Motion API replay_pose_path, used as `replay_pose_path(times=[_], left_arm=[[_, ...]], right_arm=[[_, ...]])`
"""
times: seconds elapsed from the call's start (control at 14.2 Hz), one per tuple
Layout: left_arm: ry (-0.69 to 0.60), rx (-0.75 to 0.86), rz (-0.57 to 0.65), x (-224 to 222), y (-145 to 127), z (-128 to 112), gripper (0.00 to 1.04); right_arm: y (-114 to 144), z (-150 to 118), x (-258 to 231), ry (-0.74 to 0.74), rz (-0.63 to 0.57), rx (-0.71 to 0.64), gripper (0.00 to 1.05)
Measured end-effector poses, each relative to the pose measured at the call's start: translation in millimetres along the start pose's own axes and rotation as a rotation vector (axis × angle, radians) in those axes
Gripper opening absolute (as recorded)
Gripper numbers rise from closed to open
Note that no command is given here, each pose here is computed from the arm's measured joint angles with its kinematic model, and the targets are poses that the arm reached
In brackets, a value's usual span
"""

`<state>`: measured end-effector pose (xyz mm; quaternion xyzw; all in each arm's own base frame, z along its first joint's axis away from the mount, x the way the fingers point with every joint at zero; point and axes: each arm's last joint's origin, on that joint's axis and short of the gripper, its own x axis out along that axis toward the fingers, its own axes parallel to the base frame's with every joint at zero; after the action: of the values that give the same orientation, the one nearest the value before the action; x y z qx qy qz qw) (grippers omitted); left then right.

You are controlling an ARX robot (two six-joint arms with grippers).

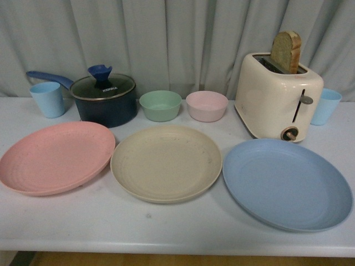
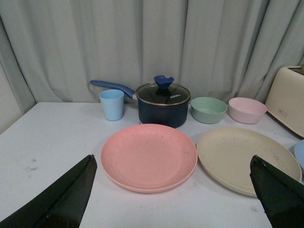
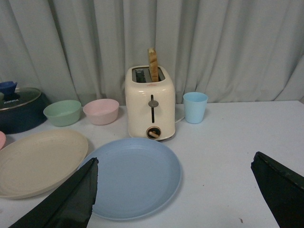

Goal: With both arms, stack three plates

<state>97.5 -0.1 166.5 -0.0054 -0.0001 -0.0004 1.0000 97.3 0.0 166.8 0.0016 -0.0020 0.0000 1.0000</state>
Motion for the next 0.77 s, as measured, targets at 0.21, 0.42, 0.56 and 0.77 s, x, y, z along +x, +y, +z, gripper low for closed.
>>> replay_pose_path(times=[0.21,0.42,0.56,0.77], left_arm=[[0.000,0.000,0.000,0.0,0.0,0.0,0.98],[0.000,0.000,0.000,0.0,0.0,0.0,0.98],[0.000,0.000,0.000,0.0,0.0,0.0,0.98],[0.000,0.000,0.000,0.0,0.0,0.0,0.98]], right_arm=[[0.0,0.0,0.0,0.000,0.000,0.000,0.98],[0.0,0.0,0.0,0.000,0.000,0.000,0.98],[0.0,0.0,0.0,0.000,0.000,0.000,0.98],[0.0,0.0,0.0,0.000,0.000,0.000,0.98]])
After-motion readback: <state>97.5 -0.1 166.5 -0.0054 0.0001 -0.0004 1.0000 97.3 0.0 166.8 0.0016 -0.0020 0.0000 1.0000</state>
